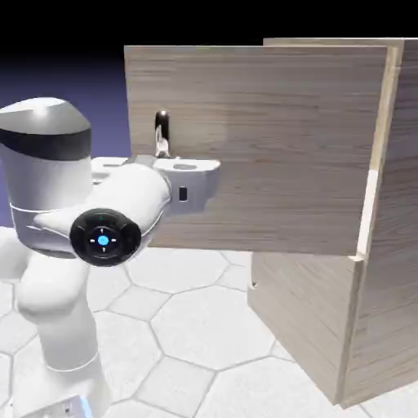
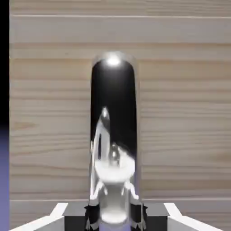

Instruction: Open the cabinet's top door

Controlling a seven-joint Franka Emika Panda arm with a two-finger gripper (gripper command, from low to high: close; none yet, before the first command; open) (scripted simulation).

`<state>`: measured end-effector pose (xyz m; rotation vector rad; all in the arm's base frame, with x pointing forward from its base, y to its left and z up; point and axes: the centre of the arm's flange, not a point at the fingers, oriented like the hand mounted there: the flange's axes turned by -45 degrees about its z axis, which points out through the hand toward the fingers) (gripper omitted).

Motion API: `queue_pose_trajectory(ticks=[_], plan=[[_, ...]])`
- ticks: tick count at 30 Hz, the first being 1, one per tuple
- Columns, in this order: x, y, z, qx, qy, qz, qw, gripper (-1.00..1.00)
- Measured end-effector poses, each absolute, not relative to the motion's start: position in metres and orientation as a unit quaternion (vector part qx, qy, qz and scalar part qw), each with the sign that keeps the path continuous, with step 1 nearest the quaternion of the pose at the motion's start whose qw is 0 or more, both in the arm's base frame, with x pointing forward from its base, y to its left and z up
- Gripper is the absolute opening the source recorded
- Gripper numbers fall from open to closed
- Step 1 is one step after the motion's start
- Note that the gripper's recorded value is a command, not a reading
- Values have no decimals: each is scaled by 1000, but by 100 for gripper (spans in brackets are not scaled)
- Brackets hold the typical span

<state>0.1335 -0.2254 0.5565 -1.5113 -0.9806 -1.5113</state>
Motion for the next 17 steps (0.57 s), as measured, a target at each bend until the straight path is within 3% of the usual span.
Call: queue_pose_trajectory(ticks=[16, 17], plan=[[156, -359, 556, -513, -487, -513, 486, -100], [157, -361, 556, -512, -488, -512, 488, 100]])
